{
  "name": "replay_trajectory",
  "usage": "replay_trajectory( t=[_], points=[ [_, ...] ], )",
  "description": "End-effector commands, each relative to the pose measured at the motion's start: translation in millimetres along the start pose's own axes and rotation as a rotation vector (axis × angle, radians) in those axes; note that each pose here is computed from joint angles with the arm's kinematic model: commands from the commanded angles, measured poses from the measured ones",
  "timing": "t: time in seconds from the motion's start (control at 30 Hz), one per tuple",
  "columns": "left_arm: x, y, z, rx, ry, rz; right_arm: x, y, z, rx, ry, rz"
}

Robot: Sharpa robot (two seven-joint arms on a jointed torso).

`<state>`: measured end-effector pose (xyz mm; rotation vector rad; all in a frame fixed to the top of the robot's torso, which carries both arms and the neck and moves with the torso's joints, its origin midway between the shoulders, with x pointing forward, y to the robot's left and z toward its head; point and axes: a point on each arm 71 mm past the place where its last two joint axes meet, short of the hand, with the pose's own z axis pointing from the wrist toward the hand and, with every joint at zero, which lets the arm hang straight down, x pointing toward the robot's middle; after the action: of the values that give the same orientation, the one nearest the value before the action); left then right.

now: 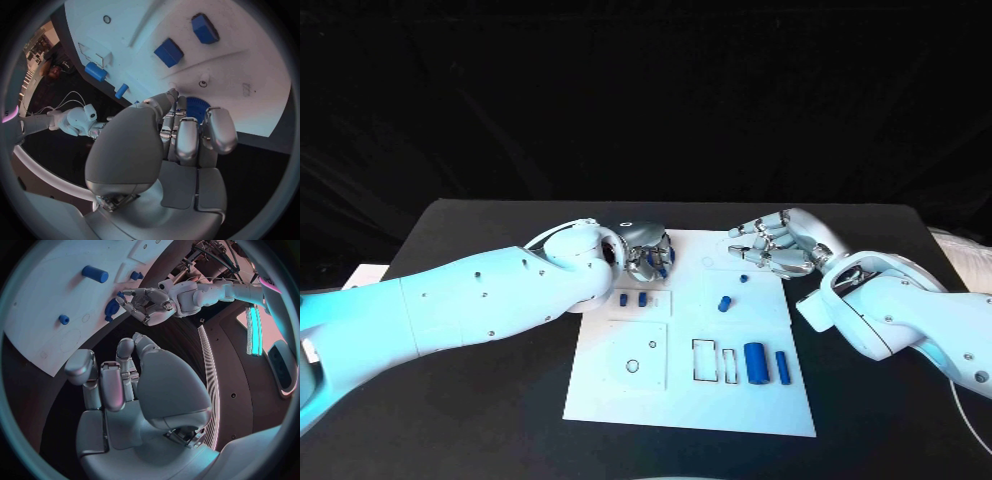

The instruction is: Assemble the parts on the task board

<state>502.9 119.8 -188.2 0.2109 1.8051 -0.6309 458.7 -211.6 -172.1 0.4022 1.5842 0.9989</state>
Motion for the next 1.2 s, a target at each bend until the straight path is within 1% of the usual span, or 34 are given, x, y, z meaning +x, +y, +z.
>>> replay_trajectory(
  t=[0.03, 0.13, 0.27, 0.4, 0.5, 0.6, 0.83, 1.0, 1.2],
  points=[
    [-8.8, 0.2, -6.5, 0.027, -0.061, -0.099, 0.3, 0.8, -0.1, -0.012, 0.001, -0.002],
    [-14.2, 5.5, -13.7, 0.023, -0.076, -0.119, 0.2, 0.6, 0.0, -0.013, 0.001, -0.004],
    [-18.4, 15.1, -22.9, 0.002, -0.074, -0.127, 0.0, 0.3, 0.1, -0.013, 0.0, -0.005],
    [-18.9, 23.6, -27.7, -0.025, -0.053, -0.124, 0.1, 0.2, 0.3, -0.012, 0.001, -0.006],
    [-18.0, 28.7, -29.4, -0.044, -0.034, -0.121, 0.2, 0.1, 0.4, -0.012, 0.001, -0.006],
    [-16.3, 32.2, -30.0, -0.057, -0.014, -0.116, 0.2, 0.1, 0.4, -0.012, 0.001, -0.006],
    [-10.5, 35.5, -30.5, -0.08, 0.041, -0.106, 0.5, 0.2, 0.6, -0.012, 0.003, -0.006],
    [-7.9, 36.0, -30.6, -0.087, 0.062, -0.101, 0.7, 0.1, 0.7, -0.012, 0.003, -0.006],
    [-6.1, 36.8, -29.8, -0.096, 0.07, -0.095, 1.1, 0.4, 0.8, -0.013, 0.003, -0.005]
  ],
)
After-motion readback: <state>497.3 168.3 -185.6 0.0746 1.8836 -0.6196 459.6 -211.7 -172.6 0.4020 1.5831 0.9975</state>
